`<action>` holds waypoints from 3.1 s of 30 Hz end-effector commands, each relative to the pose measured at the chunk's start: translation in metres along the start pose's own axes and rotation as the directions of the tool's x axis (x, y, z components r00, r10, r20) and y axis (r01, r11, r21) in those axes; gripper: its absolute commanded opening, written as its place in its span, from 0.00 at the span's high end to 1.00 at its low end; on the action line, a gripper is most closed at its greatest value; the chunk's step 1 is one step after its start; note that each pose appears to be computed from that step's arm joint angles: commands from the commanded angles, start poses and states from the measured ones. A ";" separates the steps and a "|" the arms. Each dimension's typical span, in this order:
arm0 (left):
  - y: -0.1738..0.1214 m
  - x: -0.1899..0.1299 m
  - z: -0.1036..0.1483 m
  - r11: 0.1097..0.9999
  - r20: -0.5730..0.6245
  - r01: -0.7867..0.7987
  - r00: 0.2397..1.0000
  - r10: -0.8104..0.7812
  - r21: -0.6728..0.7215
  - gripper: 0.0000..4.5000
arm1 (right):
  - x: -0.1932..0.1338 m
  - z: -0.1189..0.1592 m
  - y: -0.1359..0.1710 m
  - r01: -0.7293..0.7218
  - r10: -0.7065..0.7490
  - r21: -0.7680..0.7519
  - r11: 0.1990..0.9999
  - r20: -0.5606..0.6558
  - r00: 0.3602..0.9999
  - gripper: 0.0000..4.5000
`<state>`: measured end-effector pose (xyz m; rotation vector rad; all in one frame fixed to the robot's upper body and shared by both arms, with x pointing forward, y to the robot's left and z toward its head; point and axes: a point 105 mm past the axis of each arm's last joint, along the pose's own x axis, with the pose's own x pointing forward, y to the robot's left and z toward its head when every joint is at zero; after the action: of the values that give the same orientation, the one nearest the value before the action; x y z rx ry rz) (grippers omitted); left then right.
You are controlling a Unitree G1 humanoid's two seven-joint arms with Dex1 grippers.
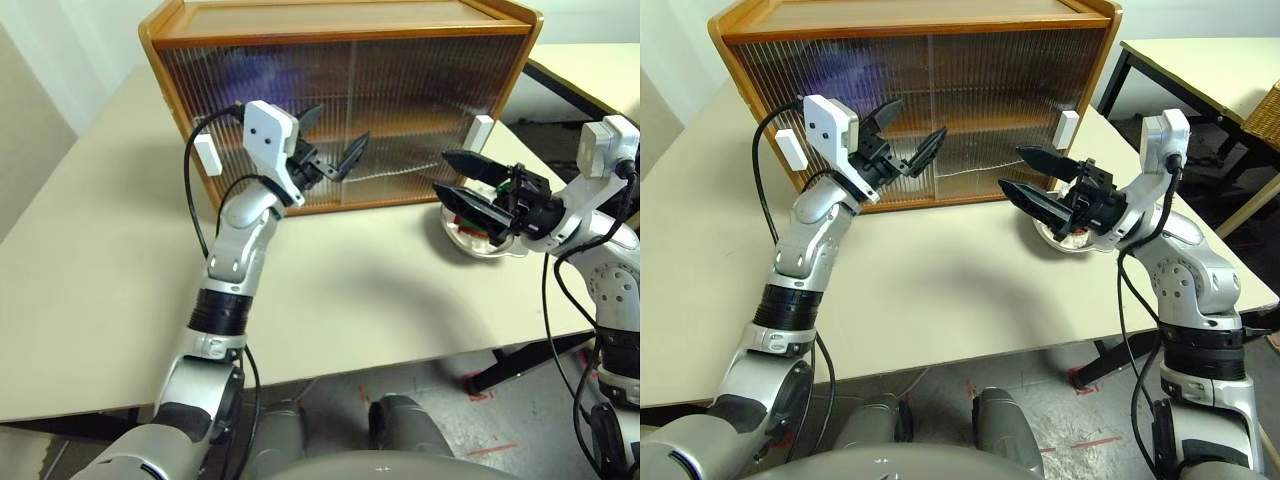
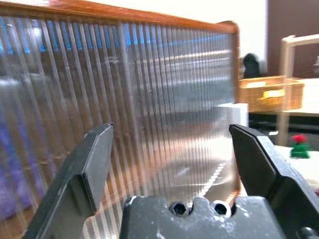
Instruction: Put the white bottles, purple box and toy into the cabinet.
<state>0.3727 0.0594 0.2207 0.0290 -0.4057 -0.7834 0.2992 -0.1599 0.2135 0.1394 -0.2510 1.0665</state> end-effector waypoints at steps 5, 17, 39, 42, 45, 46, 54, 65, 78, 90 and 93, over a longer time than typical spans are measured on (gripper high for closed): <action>-0.012 -0.015 0.005 0.939 0.002 0.259 0.964 -0.265 -0.225 0.00 | -0.016 0.001 -0.016 0.152 -0.157 -0.095 0.984 -0.039 0.987 0.00; -0.006 -0.047 0.017 0.941 -0.049 0.265 0.959 -0.281 -0.212 0.00 | -0.045 -0.009 -0.073 0.481 -0.507 -0.230 0.846 -0.065 0.860 0.00; -0.008 -0.061 0.013 0.994 -0.063 0.014 0.998 -0.021 -0.113 0.00 | -0.027 -0.015 -0.140 0.657 -0.689 -0.272 0.703 -0.033 0.724 0.99; -0.009 -0.059 0.013 0.993 -0.058 0.015 0.998 -0.022 -0.120 0.00 | -0.024 -0.018 -0.142 0.656 -0.693 -0.281 0.700 -0.045 0.720 0.99; -0.008 -0.058 0.014 0.992 -0.051 0.012 0.999 -0.019 -0.126 0.00 | -0.022 -0.020 -0.144 0.660 -0.700 -0.286 0.695 -0.058 0.712 0.99; -0.008 -0.058 0.014 0.992 -0.050 0.012 0.999 -0.019 -0.124 0.00 | -0.022 -0.021 -0.144 0.659 -0.701 -0.289 0.694 -0.063 0.710 0.99; -0.006 -0.057 0.015 0.993 -0.047 0.009 0.999 -0.014 -0.119 0.00 | -0.028 -0.024 -0.149 0.680 -0.741 -0.338 0.651 -0.084 0.667 0.99; -0.006 -0.053 0.018 0.993 -0.033 0.004 0.999 -0.008 -0.114 0.00 | -0.016 -0.027 -0.153 0.673 -0.728 -0.300 0.676 -0.127 0.674 0.99; -0.006 -0.051 0.020 0.994 -0.025 -0.010 1.000 0.007 -0.107 0.00 | 0.004 -0.034 -0.148 0.620 -0.667 -0.265 0.739 -0.150 0.730 0.99; -0.007 -0.051 0.020 0.994 -0.020 -0.012 1.000 0.010 -0.108 0.00 | 0.038 -0.054 -0.125 0.490 -0.539 -0.245 0.837 -0.208 0.816 0.99; -0.008 -0.052 0.020 0.994 -0.021 -0.009 1.000 0.007 -0.111 0.00 | 0.049 -0.059 -0.117 0.460 -0.503 -0.223 0.859 -0.212 0.838 0.99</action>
<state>0.3283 0.0951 0.2199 -0.0724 -0.3400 -0.7858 0.4334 -0.1701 0.1662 -0.0747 -0.0404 0.5082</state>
